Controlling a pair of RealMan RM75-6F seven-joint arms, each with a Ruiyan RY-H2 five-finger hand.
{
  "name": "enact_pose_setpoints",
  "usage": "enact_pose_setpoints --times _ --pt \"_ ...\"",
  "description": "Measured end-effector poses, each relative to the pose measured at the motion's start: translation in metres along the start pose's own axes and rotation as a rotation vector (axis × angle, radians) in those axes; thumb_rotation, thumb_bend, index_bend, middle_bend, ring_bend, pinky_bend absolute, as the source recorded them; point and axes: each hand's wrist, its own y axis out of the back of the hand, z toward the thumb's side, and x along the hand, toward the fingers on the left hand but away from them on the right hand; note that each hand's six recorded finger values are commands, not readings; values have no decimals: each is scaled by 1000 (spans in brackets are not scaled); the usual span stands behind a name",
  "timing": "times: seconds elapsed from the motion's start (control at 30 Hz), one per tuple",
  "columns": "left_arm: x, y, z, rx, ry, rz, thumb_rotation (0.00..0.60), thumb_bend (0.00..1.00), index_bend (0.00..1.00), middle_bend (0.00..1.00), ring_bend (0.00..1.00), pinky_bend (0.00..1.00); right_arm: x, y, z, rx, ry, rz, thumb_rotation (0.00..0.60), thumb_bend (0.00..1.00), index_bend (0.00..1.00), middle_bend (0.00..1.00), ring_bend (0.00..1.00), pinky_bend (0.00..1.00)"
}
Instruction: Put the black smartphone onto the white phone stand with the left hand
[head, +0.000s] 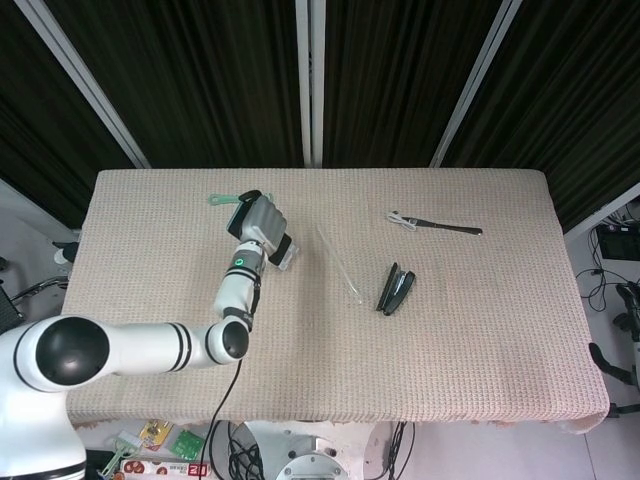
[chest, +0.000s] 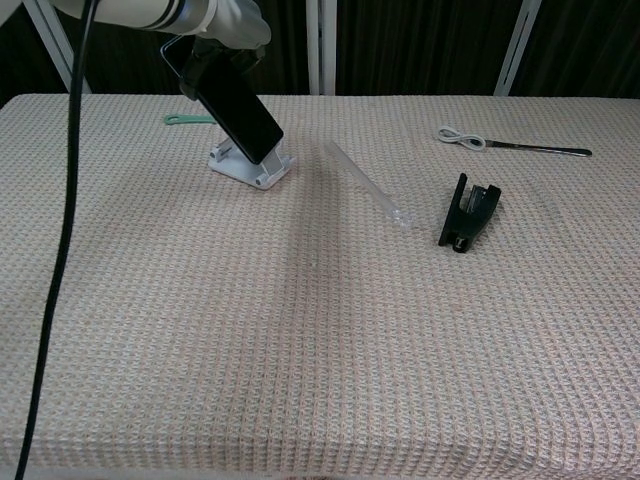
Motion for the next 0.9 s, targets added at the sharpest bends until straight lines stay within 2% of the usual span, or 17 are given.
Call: enact_pose_setpoints --times 0.23,0.47,0.9 --pt "7 -6 11 14 11 -34 600 381 594 575 511 488 -1 -2 -8 -10 -17 6 600 219 0 0 0 0" --pt "13 0 24 34 8 -25 600 381 594 574 512 487 -1 -3 -12 -17 -24 8 600 219 0 0 0 0" --pt "19 7 21 106 46 -19 600 384 593 575 512 487 -5 -4 -18 -21 -31 18 600 221 0 0 0 0"
